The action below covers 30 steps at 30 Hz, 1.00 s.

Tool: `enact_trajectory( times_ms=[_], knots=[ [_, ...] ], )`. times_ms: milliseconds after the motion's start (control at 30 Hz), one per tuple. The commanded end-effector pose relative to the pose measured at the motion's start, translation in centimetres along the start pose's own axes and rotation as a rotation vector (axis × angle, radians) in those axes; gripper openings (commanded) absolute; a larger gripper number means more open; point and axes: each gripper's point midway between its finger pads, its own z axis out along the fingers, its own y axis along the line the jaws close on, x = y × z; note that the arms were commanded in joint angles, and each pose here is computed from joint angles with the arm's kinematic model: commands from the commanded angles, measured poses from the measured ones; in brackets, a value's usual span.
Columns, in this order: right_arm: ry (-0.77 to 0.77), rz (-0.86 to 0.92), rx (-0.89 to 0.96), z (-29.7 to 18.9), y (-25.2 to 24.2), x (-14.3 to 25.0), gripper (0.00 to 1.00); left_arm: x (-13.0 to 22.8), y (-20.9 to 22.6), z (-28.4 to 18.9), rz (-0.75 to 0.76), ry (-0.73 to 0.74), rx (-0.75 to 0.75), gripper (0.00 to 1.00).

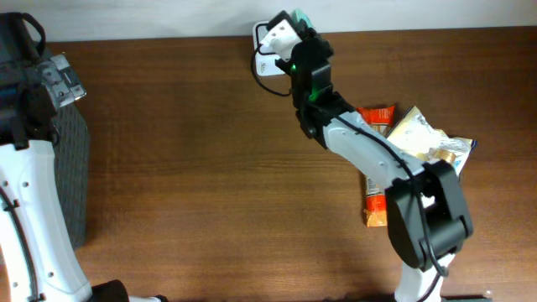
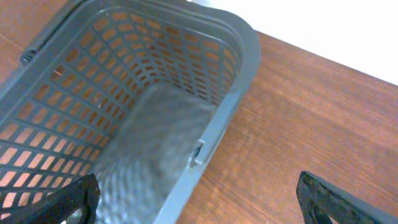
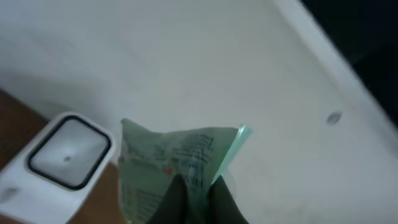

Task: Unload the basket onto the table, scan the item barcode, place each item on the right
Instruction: 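Hold the tissue pack in front of the scanner with right gripper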

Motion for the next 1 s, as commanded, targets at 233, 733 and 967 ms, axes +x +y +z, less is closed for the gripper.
enact_trajectory(
  times_ms=[233, 733, 967],
  knots=[
    [-0.194, -0.280, 0.122, 6.0, 3.4, -2.7, 0.04, -0.1, 0.3, -0.2, 0.006, -0.008, -0.013, 0.99],
    [-0.214, -0.694, 0.053, 8.6, 8.7, -1.3, 0.04, -0.1, 0.3, -0.2, 0.006, -0.008, -0.013, 0.99],
    [-0.229, -0.583, 0.056, 6.7, 6.5, -5.0, 0.04, -0.1, 0.3, -0.2, 0.006, -0.008, -0.013, 0.99]
  ],
)
